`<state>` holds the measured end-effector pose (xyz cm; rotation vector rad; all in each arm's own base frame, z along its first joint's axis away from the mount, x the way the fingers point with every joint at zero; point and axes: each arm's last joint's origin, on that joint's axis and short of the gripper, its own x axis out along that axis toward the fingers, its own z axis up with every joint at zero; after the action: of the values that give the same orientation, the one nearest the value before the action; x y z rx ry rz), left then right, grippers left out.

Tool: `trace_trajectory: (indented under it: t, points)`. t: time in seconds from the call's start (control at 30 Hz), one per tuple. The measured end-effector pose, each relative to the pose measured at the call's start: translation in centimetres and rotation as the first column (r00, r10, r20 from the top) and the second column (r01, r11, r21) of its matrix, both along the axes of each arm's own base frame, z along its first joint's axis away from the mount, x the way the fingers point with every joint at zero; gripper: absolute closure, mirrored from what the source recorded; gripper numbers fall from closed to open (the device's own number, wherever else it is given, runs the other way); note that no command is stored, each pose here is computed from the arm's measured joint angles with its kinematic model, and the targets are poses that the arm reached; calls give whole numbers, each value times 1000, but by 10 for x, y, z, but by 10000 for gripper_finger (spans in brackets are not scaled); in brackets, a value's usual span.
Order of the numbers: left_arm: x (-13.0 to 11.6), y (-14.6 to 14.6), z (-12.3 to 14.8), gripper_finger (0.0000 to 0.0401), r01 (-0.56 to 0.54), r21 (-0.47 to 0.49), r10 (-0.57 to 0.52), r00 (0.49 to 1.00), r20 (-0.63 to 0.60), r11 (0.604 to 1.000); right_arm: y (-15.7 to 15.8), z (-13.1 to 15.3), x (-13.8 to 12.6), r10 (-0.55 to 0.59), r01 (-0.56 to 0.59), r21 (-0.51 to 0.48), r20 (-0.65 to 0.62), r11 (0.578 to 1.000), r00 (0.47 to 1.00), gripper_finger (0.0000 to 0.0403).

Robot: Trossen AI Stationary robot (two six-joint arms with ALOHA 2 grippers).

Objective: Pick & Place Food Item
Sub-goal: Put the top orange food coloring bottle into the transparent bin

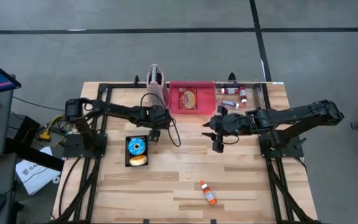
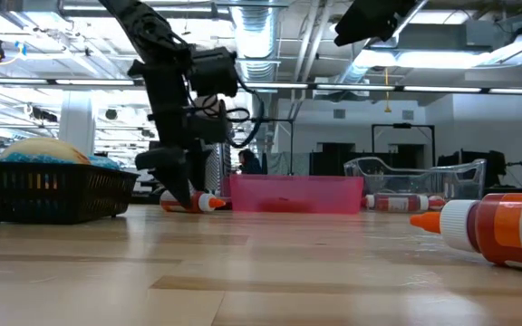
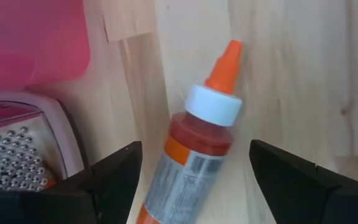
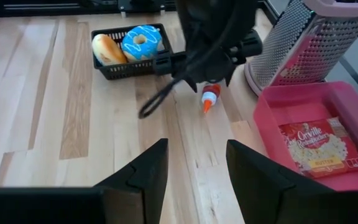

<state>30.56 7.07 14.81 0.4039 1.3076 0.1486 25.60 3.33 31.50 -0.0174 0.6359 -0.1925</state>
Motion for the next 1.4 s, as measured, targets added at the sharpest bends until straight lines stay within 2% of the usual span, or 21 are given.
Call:
trace_trajectory:
  t: [0.17, 0.3, 0.7, 1.0, 1.1, 1.17, 1.27, 1.4]
  points:
    - [5, 3, -7, 112, -2, -18, 2, 1000, -24, 1000, 4, 0, -1, 15, -15, 0, -1, 1000, 1000, 248]
    - [8, 3, -9, 133, 0, -23, -1, 1000, -24, 1000, 5, 0, -1, 20, -20, 0, -2, 1000, 1000, 248]
    - [11, 4, -8, 263, -2, -29, 2, 1000, 13, 1000, 5, 0, -1, 19, -19, 0, -2, 1000, 1000, 248]
    - [23, -14, 4, 257, 68, -26, -64, 988, 141, 997, 5, -1, -1, 25, -25, -9, -8, 1000, 1000, 248]
    - [26, -29, 22, 258, 103, -41, -90, 965, 246, 994, 5, -1, -1, 41, -41, -30, -19, 999, 999, 248]
    - [27, -40, 39, 257, 137, -61, -108, 933, 344, 989, 6, -3, -1, 61, -62, -54, -22, 997, 998, 248]
    - [24, -57, 69, 256, 187, -87, -122, 865, 486, 978, 9, -11, 0, 96, -98, -85, -24, 992, 995, 248]
    - [18, -75, 106, 256, 269, -93, -146, 745, 651, 959, 18, -23, 1, 164, -161, -129, 7, 978, 986, 248]
